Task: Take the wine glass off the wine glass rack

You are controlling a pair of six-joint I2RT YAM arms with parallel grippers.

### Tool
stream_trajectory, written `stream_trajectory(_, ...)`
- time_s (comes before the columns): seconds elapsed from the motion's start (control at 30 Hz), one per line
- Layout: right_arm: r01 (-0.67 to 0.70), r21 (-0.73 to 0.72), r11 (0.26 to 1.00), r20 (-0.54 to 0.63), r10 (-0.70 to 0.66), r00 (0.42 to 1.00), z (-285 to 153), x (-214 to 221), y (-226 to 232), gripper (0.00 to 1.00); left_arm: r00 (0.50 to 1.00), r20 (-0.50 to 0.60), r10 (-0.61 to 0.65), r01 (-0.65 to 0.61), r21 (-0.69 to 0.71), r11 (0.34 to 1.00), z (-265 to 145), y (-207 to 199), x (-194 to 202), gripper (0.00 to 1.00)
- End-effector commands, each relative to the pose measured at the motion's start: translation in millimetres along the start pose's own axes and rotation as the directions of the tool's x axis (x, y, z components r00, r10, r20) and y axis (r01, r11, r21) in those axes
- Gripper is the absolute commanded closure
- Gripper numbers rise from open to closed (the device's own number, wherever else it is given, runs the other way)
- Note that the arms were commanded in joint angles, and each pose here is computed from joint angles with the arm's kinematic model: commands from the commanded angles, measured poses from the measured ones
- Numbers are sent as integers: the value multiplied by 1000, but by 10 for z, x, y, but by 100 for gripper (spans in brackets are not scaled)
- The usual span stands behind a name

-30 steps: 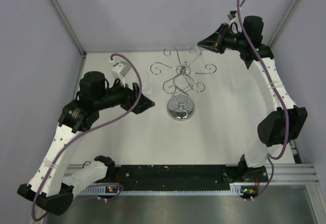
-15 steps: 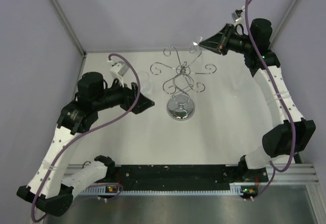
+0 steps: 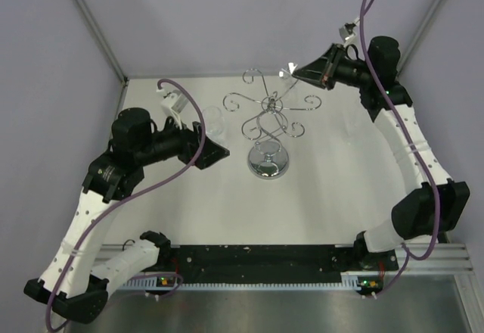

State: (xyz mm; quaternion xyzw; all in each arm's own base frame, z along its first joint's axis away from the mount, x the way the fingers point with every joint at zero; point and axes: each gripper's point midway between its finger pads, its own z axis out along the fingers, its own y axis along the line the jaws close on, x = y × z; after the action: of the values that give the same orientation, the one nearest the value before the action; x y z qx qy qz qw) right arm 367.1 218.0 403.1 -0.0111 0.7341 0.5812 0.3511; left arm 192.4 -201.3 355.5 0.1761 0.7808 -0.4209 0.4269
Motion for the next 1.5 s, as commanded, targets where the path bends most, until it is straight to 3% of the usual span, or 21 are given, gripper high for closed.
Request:
stream_trajectory(0.0,88,-112,990,7,-88,996,6,58,426,100,998,54,20,-22,39,999,-23,-99,-110,2)
stream_trajectory(0.23,83,-139,987,-12,-85,996,256,111,510,100,999,51,16,-18,42,999,-19,-99,-102,2)
stream_trajectory(0.57,102,-131,986,79,-92,993,484,-208,441,100,999,41,6,-8,50,999,-15,-96,-46,2)
stream_trajectory(0.9,257,-144,956,200,-226,953,544,-703,563,100,999,34,9,-11,68,998,2,-115,-36,2)
stream_trajectory(1.1,430,-203,880,252,-378,891,291,-757,1057,100,999,44,-19,14,115,993,-12,-236,-115,2)
stream_trajectory(1.3,550,-277,788,229,-502,834,-7,-442,1394,100,996,42,-73,61,240,969,-53,-509,-229,2)
stream_trajectory(1.47,714,-298,633,262,-665,699,-380,-22,1680,100,992,79,-99,66,348,935,-124,-746,-395,2)
